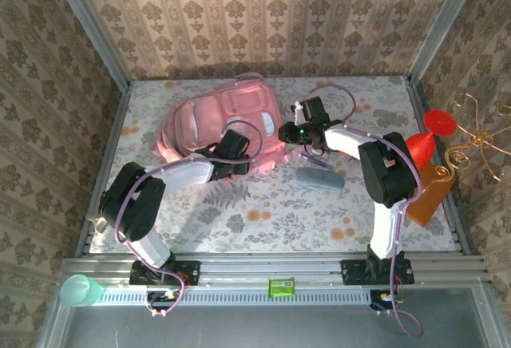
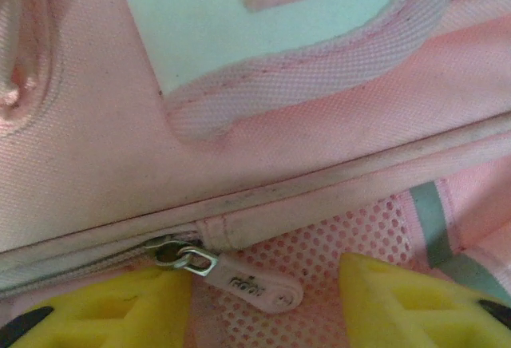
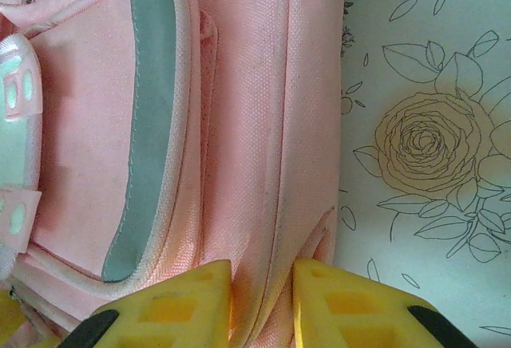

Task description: Pack the student bag

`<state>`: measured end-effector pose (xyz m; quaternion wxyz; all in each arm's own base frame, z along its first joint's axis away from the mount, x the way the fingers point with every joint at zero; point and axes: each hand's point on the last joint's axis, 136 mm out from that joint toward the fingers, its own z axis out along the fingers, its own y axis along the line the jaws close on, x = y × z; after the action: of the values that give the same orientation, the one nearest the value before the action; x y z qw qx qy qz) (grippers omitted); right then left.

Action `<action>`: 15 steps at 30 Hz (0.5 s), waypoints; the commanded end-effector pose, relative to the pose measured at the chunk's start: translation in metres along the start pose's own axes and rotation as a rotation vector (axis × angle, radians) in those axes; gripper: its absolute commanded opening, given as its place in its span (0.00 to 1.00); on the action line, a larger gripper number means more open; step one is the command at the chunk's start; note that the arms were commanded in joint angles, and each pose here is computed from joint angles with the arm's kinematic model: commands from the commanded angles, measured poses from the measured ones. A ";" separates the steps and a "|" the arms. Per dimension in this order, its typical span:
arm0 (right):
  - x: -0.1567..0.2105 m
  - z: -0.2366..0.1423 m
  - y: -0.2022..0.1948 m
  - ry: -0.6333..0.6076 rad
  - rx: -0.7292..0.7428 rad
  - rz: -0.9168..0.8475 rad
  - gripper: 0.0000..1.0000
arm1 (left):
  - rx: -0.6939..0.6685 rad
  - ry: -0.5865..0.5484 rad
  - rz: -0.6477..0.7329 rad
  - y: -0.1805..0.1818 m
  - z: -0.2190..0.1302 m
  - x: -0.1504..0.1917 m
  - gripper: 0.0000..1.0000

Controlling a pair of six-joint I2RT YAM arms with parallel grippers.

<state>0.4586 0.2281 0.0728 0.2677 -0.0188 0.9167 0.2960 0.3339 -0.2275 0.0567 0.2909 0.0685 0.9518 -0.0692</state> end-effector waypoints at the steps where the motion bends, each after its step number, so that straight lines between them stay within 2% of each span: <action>1: 0.009 0.000 0.008 0.024 -0.037 0.003 0.26 | -0.084 -0.022 -0.015 0.014 0.010 -0.002 0.53; 7: 0.014 0.001 0.004 0.032 -0.030 0.007 0.26 | -0.110 -0.044 -0.015 0.012 0.017 -0.006 0.43; 15: 0.014 0.000 -0.001 0.031 -0.019 0.010 0.25 | -0.097 -0.088 -0.011 0.008 0.003 -0.016 0.27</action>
<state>0.4582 0.2289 0.0714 0.2709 -0.0195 0.9144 0.3002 0.3434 -0.2160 0.0482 0.3125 0.0479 0.9485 -0.0207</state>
